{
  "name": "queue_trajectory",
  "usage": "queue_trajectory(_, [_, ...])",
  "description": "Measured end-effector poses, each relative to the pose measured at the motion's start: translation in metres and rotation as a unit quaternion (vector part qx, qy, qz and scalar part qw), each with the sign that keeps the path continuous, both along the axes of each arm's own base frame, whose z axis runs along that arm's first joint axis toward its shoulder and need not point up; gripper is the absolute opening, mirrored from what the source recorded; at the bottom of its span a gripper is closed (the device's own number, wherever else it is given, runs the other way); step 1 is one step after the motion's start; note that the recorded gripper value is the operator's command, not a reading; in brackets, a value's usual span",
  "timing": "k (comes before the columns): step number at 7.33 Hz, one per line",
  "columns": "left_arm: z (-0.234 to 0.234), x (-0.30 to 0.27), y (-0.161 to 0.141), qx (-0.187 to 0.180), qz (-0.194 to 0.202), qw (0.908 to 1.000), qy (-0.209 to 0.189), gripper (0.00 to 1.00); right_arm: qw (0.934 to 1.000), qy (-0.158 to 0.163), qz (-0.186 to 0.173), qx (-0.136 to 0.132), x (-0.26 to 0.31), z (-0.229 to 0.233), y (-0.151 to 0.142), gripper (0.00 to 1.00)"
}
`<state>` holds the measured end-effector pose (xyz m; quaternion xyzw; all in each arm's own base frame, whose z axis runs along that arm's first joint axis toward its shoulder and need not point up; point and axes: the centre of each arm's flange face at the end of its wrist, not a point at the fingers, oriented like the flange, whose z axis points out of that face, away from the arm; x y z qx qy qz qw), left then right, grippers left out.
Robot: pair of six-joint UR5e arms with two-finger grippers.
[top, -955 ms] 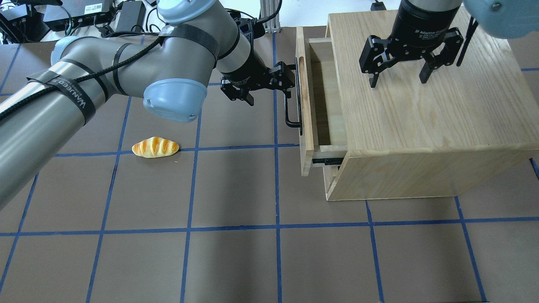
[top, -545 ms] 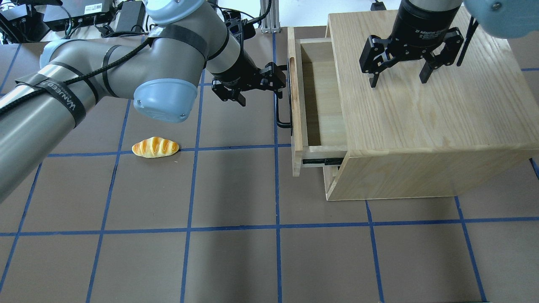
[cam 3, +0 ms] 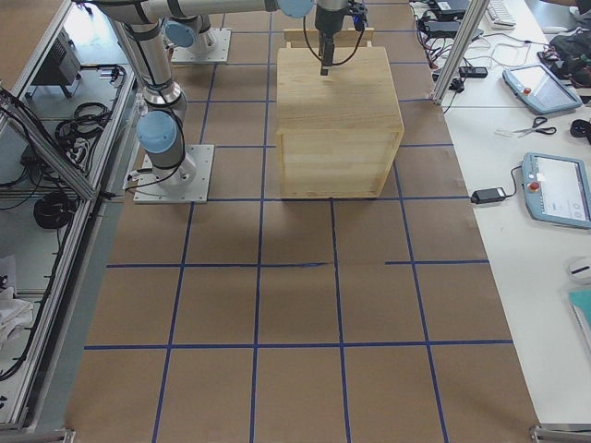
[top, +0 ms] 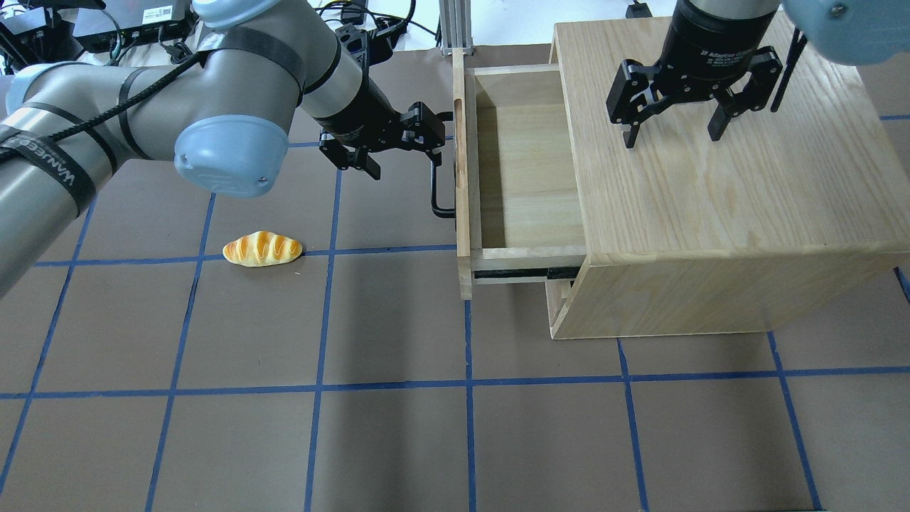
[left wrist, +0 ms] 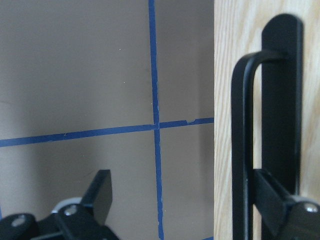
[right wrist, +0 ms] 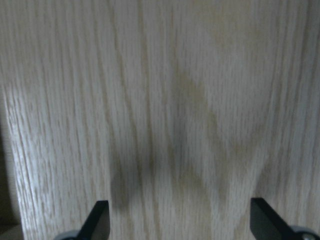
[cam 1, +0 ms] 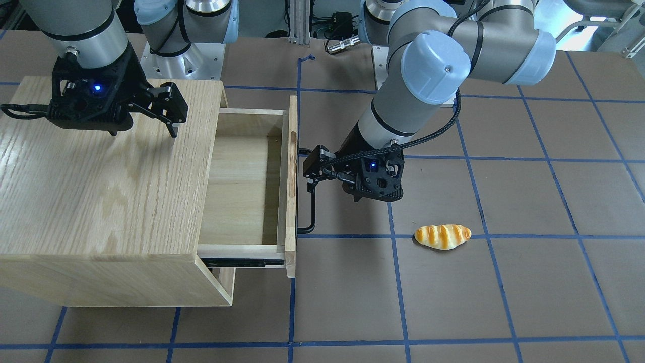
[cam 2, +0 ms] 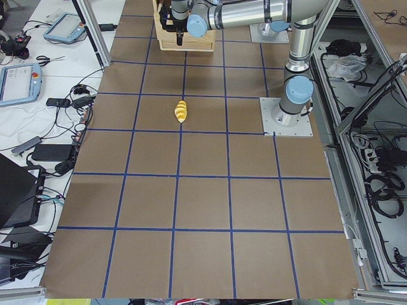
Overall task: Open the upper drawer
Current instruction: 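Pull the drawer handle outward with the left gripper, sliding the drawer open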
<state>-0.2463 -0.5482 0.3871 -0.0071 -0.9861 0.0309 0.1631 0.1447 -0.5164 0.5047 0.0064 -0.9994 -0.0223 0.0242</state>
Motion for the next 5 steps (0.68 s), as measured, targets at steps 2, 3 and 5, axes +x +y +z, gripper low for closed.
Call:
queue_trajectory(2, [-0.004,0.007,0.002,0.009,0.002,1.0,-0.004,1.0,1.0,0.0,0.0,0.0,0.0,0.0,0.0,1.0])
queue_trajectory(3, [-0.004,0.012,0.002,0.009,0.005,0.9999,-0.009,1.0,1.0,0.0,0.0,0.0,0.0,0.0,0.0,1.0])
queue_trajectory(5, [-0.002,0.025,0.001,0.01,0.012,0.9997,-0.02,1.0,1.0,0.0,0.0,0.0,0.0,0.0,0.0,1.0])
